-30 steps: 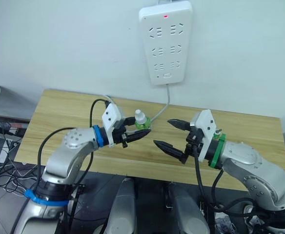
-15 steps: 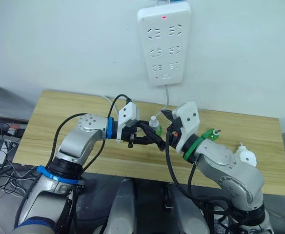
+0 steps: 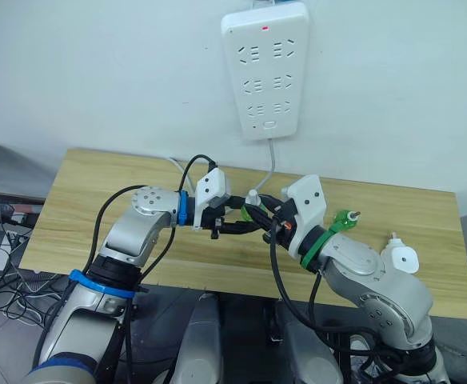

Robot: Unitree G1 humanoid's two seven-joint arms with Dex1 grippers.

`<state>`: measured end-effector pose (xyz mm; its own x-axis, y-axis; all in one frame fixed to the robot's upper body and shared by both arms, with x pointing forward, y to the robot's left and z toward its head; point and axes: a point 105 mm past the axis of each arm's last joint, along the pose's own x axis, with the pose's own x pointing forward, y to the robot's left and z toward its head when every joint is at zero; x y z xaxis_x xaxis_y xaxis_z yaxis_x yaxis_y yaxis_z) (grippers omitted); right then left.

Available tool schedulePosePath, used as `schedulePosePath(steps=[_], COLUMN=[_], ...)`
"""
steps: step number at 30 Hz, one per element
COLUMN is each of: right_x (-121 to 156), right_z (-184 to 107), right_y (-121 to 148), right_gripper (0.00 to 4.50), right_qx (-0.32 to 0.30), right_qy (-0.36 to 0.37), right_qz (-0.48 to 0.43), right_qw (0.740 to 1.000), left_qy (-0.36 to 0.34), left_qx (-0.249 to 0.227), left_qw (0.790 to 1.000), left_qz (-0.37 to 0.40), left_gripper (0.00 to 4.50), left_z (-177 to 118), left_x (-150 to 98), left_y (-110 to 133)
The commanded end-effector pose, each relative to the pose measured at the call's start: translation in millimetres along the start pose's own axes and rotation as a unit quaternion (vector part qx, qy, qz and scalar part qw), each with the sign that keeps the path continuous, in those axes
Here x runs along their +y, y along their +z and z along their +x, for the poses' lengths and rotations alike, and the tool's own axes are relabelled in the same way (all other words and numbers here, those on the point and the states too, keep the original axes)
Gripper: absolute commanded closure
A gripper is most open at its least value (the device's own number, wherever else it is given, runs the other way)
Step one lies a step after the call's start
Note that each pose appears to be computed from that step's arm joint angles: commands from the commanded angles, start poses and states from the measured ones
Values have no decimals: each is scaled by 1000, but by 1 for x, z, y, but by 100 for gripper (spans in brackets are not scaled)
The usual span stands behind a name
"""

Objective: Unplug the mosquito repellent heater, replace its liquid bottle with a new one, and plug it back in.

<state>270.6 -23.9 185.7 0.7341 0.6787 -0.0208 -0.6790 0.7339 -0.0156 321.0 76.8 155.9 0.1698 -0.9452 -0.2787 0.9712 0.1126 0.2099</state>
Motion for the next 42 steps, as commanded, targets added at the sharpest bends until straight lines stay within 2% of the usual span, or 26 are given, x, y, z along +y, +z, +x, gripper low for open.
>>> schedulePosePath(steps=[1,7,13,17,19,22,27,31,36,41,42], right_x=[5,5,15,12,9,0,-19,-26,-38,-41,-36], right_z=[-6,-12,-19,-31,-38,-41,-37,-37,-50,-65,-66], right_y=[9,11,18,22,18,12,19,24,32,28,24], right_gripper=[347,347,347,347,347,347,347,347,183,5,5], right_qx=[-22,-27,-28,-25,-11,6,10,13,18,18,11], right_qy=[10,39,163,272,330,379,417,422,356,258,231], right_qz=[-2,-8,-47,-72,-103,-129,-152,-152,-140,-136,-132], right_qw=[1000,999,985,959,938,916,896,894,924,956,964], left_qy=[-4,-18,-74,-106,-130,-157,-168,-164,-123,-96,-85], left_qx=[-23,-45,-59,-77,-75,-68,-65,-63,-63,-63,-67], left_qw=[999,998,991,983,978,970,968,970,976,982,984], left_qz=[24,32,93,126,147,171,173,166,166,152,145], left_gripper=[230,230,230,230,230,230,230,230,230,230,230], left_z=[2,-1,-2,-3,-3,-3,-1,0,4,5,7], left_x=[-1,-7,-23,-28,-32,-35,-32,-29,-15,-10,-8], left_y=[13,17,15,17,14,10,12,12,14,11,13])
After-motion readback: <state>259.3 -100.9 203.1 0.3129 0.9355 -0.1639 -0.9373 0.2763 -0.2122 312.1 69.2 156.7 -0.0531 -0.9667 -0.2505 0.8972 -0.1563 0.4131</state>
